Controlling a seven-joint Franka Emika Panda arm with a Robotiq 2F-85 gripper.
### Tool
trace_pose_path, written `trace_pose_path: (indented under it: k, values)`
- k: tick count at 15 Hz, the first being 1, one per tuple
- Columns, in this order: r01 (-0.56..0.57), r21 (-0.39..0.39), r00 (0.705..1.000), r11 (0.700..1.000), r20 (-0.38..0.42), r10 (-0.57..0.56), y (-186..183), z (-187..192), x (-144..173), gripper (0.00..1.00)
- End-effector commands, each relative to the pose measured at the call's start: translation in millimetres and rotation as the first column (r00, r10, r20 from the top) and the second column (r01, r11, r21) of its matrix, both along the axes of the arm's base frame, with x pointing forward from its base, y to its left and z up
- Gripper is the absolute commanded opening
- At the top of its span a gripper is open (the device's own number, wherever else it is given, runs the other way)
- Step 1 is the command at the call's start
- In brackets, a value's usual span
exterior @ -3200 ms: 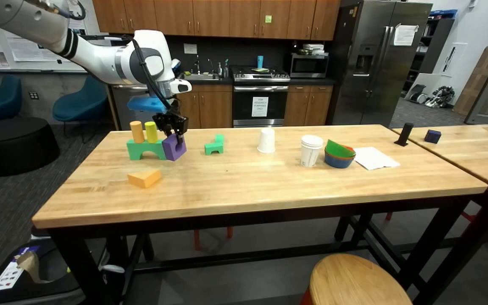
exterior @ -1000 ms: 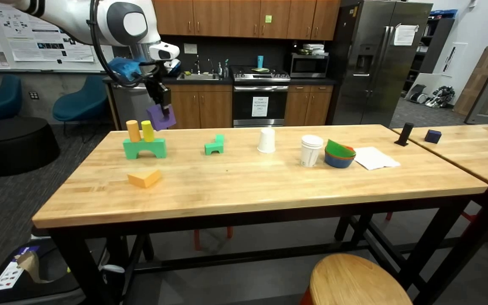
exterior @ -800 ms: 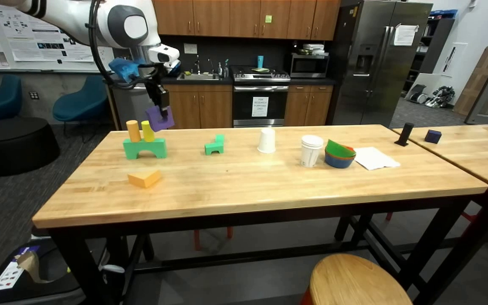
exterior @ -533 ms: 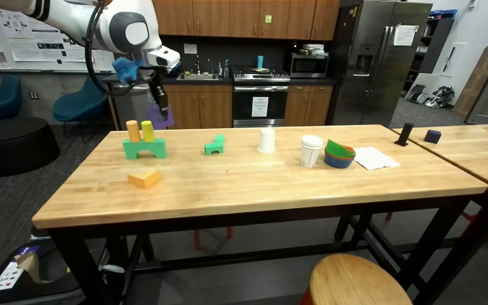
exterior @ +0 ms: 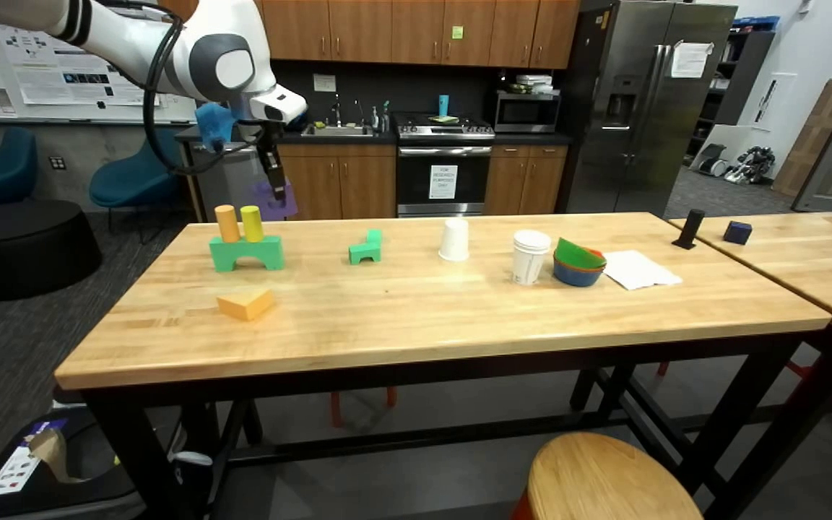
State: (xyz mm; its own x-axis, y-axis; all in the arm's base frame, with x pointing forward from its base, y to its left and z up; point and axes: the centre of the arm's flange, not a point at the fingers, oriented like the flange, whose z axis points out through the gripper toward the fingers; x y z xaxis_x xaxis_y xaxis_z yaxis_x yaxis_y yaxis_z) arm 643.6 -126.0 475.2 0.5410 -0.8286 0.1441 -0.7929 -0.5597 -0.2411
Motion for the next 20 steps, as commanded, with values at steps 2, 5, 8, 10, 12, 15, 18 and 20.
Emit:
trace_pose_path:
  k: [2, 5, 8, 10, 12, 15, 18, 20]
  values:
    - [-0.147, -0.010, 0.989, 0.989, -0.024, 0.146, 9.2, 1.3, 3.8, 0.16]
    - [-0.202, -0.031, 0.979, 0.979, -0.026, 0.202, 13.5, 2.0, 4.7, 0.16]
    - [-0.219, -0.040, 0.976, 0.975, -0.032, 0.217, 12.4, 6.5, 4.3, 0.16]
    - [-0.218, -0.060, 0.976, 0.974, -0.037, 0.216, 7.8, 13.0, 3.9, 0.16]
    - [-0.213, -0.081, 0.977, 0.974, -0.037, 0.210, -0.4, 21.0, 5.2, 0.16]
    - [-0.215, -0.095, 0.976, 0.972, -0.040, 0.213, 0.6, 36.0, -12.6, 0.16]
    - [-0.229, -0.110, 0.973, 0.967, -0.033, 0.227, 6.5, 45.7, -24.2, 0.16]
    - [-0.241, -0.104, 0.970, 0.965, -0.039, 0.238, 3.7, 45.4, -13.2, 0.16]
